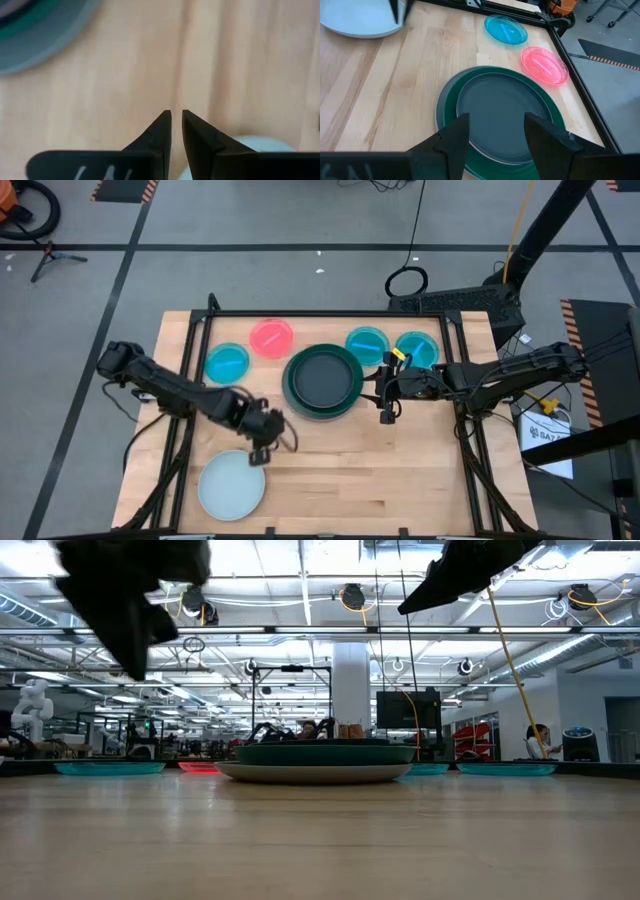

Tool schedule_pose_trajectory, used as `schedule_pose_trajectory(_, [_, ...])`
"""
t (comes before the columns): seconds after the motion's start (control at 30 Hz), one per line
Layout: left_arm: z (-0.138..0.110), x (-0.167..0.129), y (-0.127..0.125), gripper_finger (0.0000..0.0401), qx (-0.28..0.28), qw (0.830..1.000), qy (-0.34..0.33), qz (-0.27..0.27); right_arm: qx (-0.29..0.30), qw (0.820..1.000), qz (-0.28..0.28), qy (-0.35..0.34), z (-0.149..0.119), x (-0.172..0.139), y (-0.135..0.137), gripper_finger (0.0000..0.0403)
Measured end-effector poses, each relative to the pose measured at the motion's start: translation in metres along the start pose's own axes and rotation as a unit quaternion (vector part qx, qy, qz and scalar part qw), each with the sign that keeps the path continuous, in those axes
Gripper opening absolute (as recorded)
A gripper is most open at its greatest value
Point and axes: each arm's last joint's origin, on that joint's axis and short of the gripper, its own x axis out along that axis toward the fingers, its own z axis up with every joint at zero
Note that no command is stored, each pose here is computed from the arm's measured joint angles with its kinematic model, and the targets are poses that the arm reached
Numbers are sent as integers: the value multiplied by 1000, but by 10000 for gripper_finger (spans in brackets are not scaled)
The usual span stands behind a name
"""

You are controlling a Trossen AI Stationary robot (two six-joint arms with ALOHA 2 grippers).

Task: Stack plastic plates
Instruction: Stack the light blue plate on top of the black plate

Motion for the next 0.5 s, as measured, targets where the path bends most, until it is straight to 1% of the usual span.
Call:
schedule_pose_trajectory(0.13, [-13,0,-20,51,41,999,8,-1,2,1000,0,0,0,0,0,180])
schedule_pose_trajectory(0.23, [-22,-1,-29,51,64,998,17,4,9,1000,0,0,0,0,0,180])
schedule_pose_trajectory(0.4, [-28,-2,-35,51,67,997,1,41,12,1000,0,0,0,0,0,180])
schedule_pose_trajectory(0.5, [-28,-2,-36,52,49,998,-7,49,13,1000,0,0,0,0,0,180])
